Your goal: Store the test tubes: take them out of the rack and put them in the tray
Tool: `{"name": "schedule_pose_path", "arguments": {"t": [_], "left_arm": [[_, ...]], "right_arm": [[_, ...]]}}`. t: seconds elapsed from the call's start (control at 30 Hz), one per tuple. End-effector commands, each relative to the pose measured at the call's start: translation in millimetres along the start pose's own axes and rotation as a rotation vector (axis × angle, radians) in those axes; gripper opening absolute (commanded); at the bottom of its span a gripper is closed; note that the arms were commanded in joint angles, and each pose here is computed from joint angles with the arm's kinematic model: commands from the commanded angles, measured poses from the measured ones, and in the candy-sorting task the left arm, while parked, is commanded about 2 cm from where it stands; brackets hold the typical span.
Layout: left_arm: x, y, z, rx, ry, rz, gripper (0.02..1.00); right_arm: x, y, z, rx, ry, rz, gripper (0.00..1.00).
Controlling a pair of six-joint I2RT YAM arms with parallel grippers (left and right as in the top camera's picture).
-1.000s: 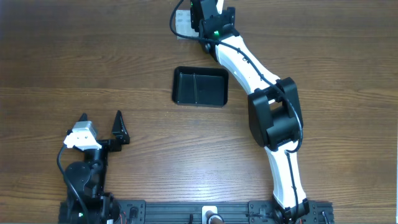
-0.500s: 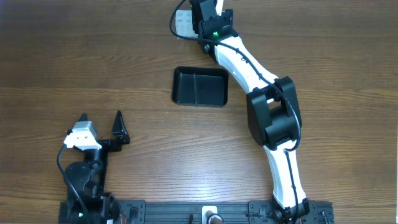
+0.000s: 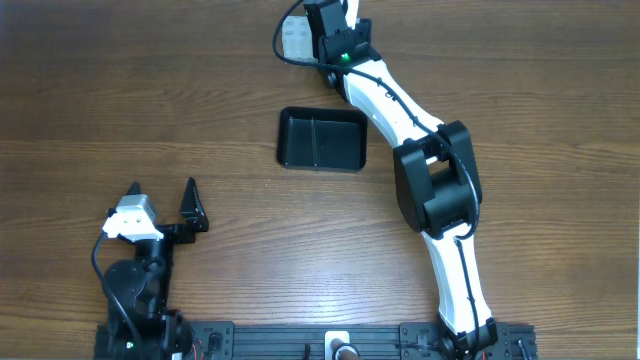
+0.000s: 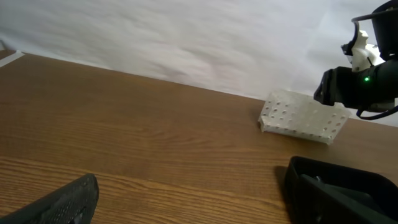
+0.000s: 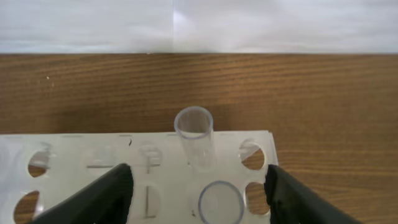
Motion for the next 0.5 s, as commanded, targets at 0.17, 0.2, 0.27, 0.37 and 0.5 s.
{"name": "schedule_pose_path", "arguments": {"t": [0.17, 0.2, 0.27, 0.37, 0.5], "left_arm": [[0.8, 0.0, 1.6, 0.001, 0.014, -0.005, 0.998], [0.8, 0.0, 1.6, 0.001, 0.014, -0.005, 0.998], [0.8, 0.0, 1.5, 0.001, 0.014, -0.004, 0.996], [0.8, 0.0, 1.6, 0.001, 0.014, -0.005, 0.998], [0.8, 0.0, 1.6, 0.001, 0.014, -0.005, 0.998]], "right_arm": [[2.7, 1.5, -2.2, -0.013, 0.011, 0.011, 0.472], [2.7, 1.5, -2.1, -0.012, 0.01, 0.012, 0.452], [3.0, 1.4, -1.6, -0.01, 0.009, 0.012, 0.411], [3.4, 1.1, -0.8, -0.006, 0.006, 0.012, 0.391], [3.8, 0.9, -0.1, -0.003, 0.004, 0.012, 0.312]]}}
Point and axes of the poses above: each gripper's point midway between its finger pads, its own y axis out along the fingers, its own x axis along the line the jaws close on, z = x × y, the point moved 8 cm from there along -y, back along the fingers, and after that the axes turned 2 degrees about -y, right-handed, at the moved point
